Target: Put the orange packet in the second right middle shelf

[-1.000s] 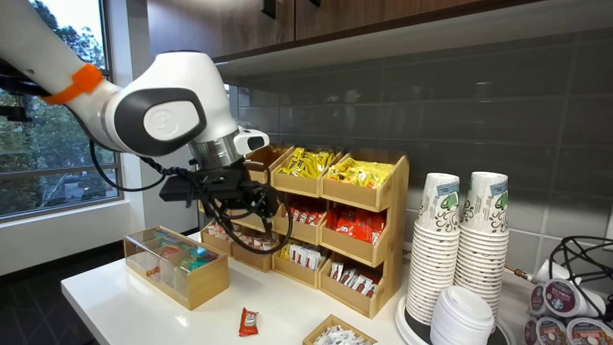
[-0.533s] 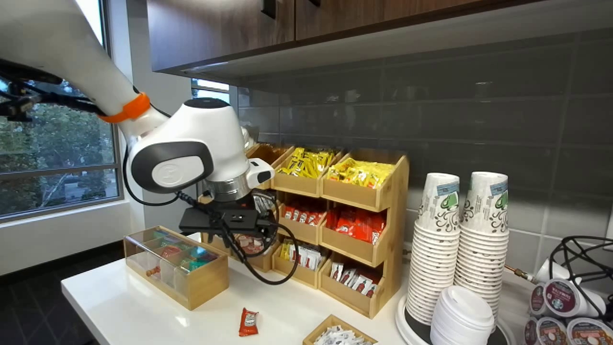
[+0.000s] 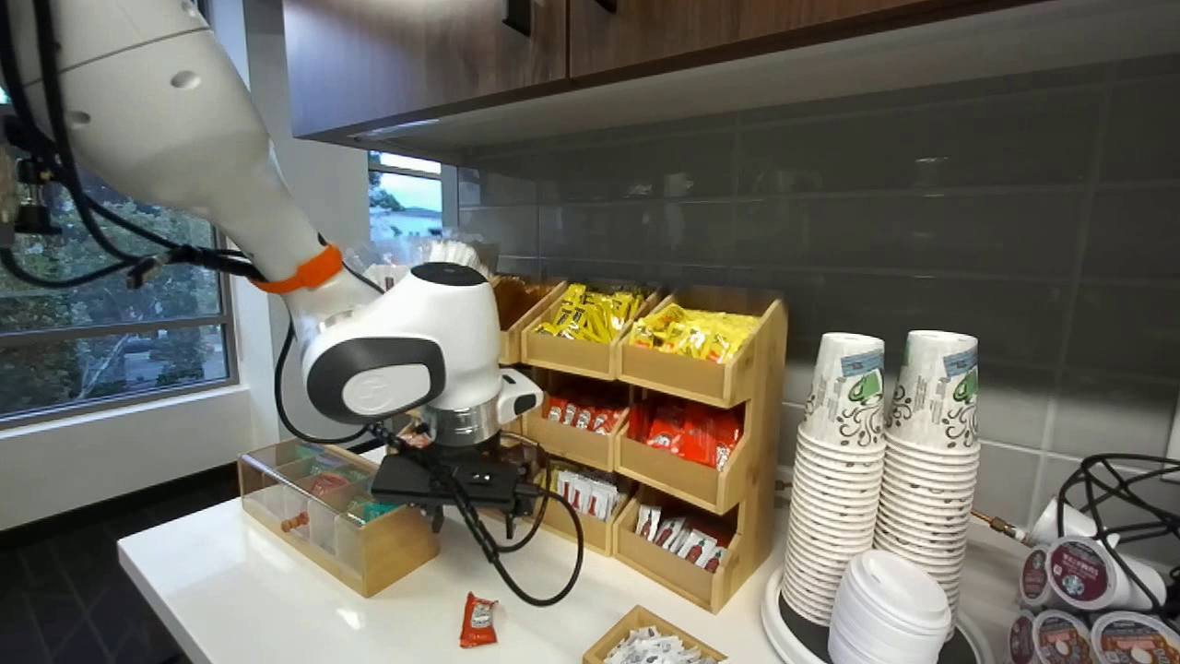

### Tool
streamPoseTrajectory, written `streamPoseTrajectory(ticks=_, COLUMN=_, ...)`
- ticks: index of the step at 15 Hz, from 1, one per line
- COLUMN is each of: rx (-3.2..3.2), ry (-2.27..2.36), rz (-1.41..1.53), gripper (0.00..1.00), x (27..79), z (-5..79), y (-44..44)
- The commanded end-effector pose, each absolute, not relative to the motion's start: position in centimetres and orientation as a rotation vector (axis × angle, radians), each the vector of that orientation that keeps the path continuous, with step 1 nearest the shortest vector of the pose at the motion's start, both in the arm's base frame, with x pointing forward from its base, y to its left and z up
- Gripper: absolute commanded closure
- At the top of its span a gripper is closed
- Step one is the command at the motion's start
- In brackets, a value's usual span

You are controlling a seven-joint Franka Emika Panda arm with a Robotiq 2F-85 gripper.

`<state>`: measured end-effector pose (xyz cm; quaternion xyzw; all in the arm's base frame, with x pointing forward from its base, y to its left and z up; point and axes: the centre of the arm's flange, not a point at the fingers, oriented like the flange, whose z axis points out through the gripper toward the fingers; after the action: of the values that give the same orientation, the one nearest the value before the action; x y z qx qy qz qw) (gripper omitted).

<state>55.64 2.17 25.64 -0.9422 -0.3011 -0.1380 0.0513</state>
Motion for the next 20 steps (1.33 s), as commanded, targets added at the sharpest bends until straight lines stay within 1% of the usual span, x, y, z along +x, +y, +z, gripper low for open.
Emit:
streamPoseTrajectory(ticks=1, rx=-2.859, ry=-0.925, rz=-0.281, gripper=0.0, x=57.0, z=23.5, y=2.5)
streamPoseTrajectory(ticks=10, rx=-2.938, ry=-0.928, rz=-0.134, gripper=0.0, x=56.6, z=21.3, y=1.9)
streamPoseTrajectory(ticks=11, rx=-2.94, ry=-0.93, rz=-0.124, gripper=0.07, x=56.6, z=21.2, y=1.9)
streamPoseTrajectory(ticks=12, rx=-2.943, ry=-0.931, rz=-0.114, gripper=0.18, x=56.6, z=21.2, y=1.9)
streamPoseTrajectory(ticks=13, rx=-2.946, ry=-0.933, rz=-0.107, gripper=0.34, x=56.6, z=21.2, y=1.8)
streamPoseTrajectory(ticks=16, rx=-2.953, ry=-0.938, rz=-0.091, gripper=0.58, x=56.7, z=21.0, y=1.7)
streamPoseTrajectory(ticks=17, rx=-2.957, ry=-0.938, rz=-0.089, gripper=0.46, x=56.8, z=20.9, y=1.7)
streamPoseTrajectory(ticks=18, rx=-2.96, ry=-0.938, rz=-0.087, gripper=0.2, x=56.8, z=20.9, y=1.7)
streamPoseTrajectory(ticks=19, rx=-2.962, ry=-0.939, rz=-0.085, gripper=0.21, x=56.8, z=20.9, y=1.8)
streamPoseTrajectory(ticks=20, rx=-2.964, ry=-0.94, rz=-0.083, gripper=0.19, x=56.9, z=20.8, y=1.8)
